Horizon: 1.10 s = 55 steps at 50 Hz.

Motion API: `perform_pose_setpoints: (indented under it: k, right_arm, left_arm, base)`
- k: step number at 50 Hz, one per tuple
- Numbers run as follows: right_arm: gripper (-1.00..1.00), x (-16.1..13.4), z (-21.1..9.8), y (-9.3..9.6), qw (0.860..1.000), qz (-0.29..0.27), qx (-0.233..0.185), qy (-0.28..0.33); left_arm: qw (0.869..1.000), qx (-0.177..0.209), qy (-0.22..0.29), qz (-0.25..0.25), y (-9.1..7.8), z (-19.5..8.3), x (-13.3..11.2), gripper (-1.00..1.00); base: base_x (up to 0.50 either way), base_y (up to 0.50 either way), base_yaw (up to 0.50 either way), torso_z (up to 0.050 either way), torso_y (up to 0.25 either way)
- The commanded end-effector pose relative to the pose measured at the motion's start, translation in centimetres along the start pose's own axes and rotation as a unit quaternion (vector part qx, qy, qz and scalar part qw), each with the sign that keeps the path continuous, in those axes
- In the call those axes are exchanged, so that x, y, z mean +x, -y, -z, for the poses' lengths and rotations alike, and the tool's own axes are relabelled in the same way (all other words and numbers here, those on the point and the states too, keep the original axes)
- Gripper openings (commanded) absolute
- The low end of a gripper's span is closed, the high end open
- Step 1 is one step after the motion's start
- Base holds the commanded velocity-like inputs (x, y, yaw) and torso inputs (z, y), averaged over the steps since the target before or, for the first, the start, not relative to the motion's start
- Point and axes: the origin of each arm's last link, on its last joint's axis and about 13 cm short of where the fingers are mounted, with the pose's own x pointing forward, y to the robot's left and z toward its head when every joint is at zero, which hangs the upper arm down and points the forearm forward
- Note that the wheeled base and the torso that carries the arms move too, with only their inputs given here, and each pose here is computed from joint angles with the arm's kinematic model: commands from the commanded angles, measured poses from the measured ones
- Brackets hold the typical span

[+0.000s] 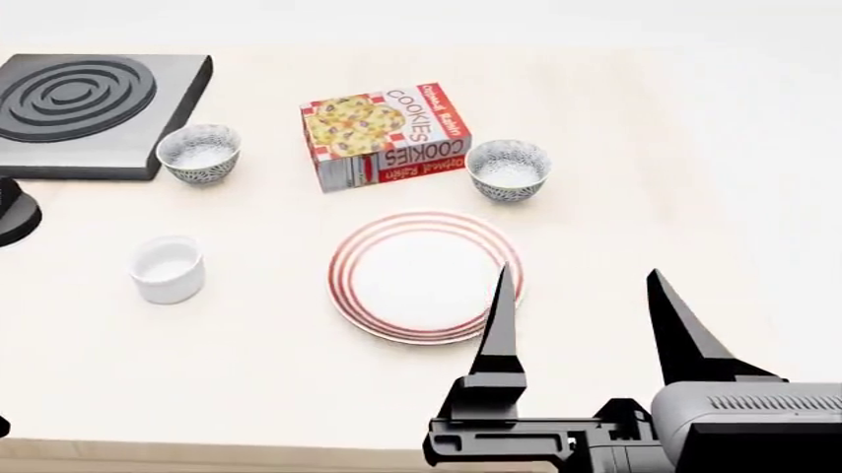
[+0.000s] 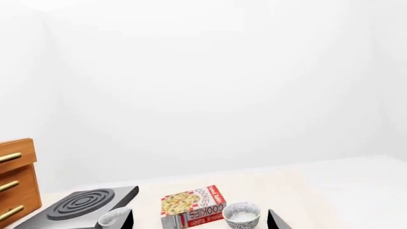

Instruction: Pick the akita bowl next to the plate and place it on the plate.

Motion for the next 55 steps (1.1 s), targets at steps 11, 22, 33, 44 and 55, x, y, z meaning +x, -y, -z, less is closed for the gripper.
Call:
perform_pose_setpoints:
  k: [11,22,33,44,55]
  right_arm:
    - [1.00,0.10,0.32,-0.03,1.000,-0.002,-0.006,-0.004]
    - [1.00,0.04,0.25,-0.04,1.000,-0.006,-0.009,-0.005]
    - [1.00,-0.01,0.35,-0.11,1.000,-0.012,-0.013,-0.009]
    - [1.00,-0.04,0.31,-0.10,1.000,-0.011,-0.012,-0.007]
    - [1.00,-0.02,0.35,-0.07,1.000,-0.011,-0.012,-0.008]
  left_arm:
    - [1.000,-0.001,-0.002,-0.001,-0.02,0.01,0.00,1.00]
    - [1.000,0.000,-0.001,-0.001,0.03,-0.06,-0.01,1.00]
    - [1.000,0.000,-0.001,-0.002,-0.04,0.07,0.02,1.00]
    - [1.000,0.000,-0.001,-0.002,-0.04,0.06,0.01,1.00]
    - [1.000,0.000,-0.001,-0.002,-0.04,0.03,0.01,1.00]
  base:
    - [0.00,-0.21,0.00,0.000,0.000]
    - [0.03,-0.02,0.00,0.000,0.000]
    - [0.46,0.00,0.00,0.000,0.000]
    - [0.50,0.00,0.00,0.000,0.000]
    - [0.50,0.00,0.00,0.000,0.000]
